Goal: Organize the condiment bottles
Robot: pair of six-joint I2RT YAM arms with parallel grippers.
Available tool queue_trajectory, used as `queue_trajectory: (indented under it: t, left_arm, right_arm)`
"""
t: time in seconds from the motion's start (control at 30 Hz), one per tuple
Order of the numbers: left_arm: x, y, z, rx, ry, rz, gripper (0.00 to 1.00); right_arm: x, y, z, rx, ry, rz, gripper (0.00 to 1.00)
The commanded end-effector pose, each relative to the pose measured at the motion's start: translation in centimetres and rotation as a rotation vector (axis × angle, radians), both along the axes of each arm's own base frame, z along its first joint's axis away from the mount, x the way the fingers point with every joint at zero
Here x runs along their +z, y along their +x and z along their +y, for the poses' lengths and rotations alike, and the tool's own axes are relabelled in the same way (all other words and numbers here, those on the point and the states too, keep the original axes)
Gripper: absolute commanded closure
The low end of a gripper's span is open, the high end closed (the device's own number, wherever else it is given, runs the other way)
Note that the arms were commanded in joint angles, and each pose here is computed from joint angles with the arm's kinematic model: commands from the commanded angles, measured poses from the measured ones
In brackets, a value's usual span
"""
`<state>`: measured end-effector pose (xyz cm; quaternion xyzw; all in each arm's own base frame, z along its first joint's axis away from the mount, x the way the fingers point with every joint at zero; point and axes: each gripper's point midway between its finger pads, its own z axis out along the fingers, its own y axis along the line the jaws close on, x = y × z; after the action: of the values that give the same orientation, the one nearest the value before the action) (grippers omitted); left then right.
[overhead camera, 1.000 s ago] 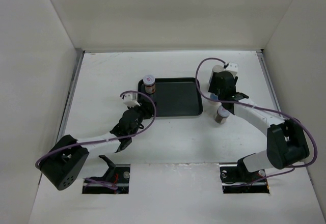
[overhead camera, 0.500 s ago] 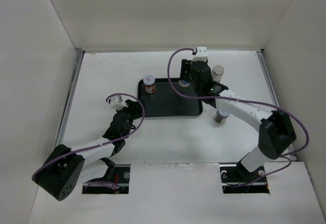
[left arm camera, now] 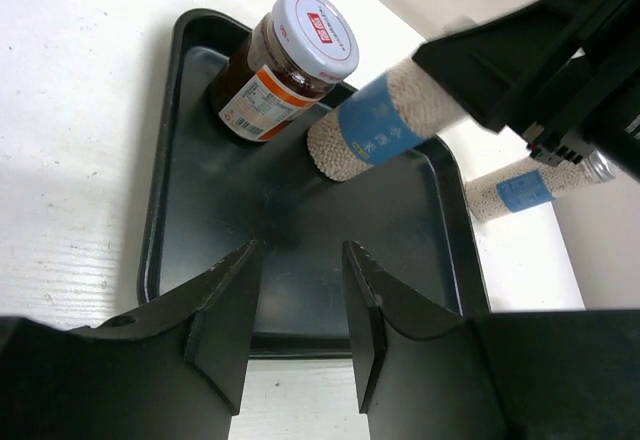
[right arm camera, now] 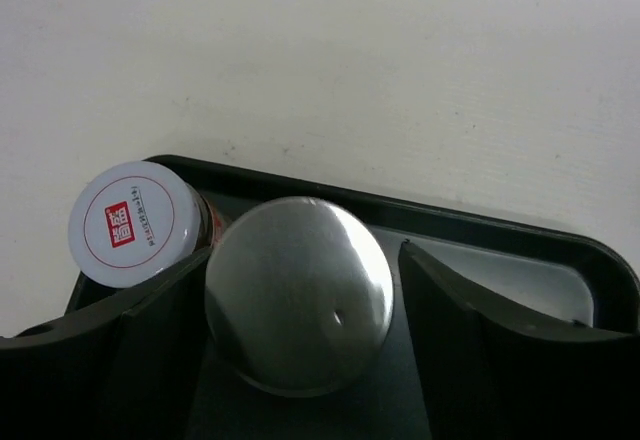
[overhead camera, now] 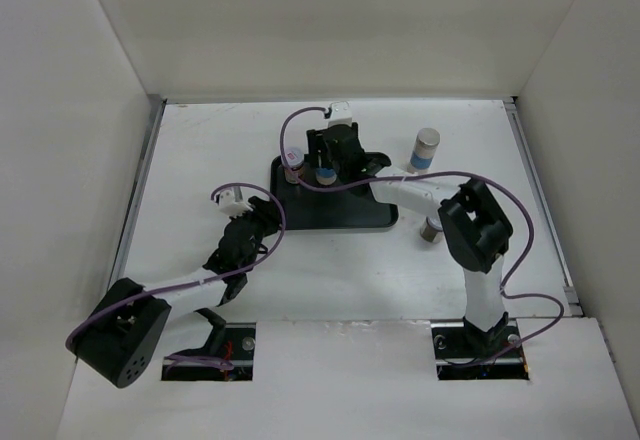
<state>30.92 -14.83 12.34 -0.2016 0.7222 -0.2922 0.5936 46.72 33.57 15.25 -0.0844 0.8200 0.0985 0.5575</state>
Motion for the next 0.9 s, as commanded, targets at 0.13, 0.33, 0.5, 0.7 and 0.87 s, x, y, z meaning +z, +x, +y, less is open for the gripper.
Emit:
queue_trajectory:
  t: [0.13,0.33,0.5,0.7,0.87]
  left_arm:
    - [1.4,0.4,-0.2,-0.004,-0.031,-0.048,0.64]
    - [1.5,0.3,-0.3,-0.006,-0.033,-0.052,0.62]
    - [1.5,0.3,-0.6,-0.019,-0.045,-0.052,0.62]
    - [1.2,0.6,0.0,0.000,-0.042,-0.045,0.62]
    - [1.2,0.6,-0.2,-0.006,-0.042,-0.044,0.61]
  right_arm:
    - [9.7,-0.5,0.1,-0.005,0.137,-0.179,0.03]
    - [12.6,-0.8,-10.2,-0.175,0.142,-0.223,0.00]
    - [9.4,0.2,-21.8,-0.426,0.071,-0.161,0.00]
    - [4.9,1.7,-25.3,-0.482,-0.017,-0.033,0.00]
    - [2.4,2.7,-26.3,-0.504,-0.021,0.012,0.00]
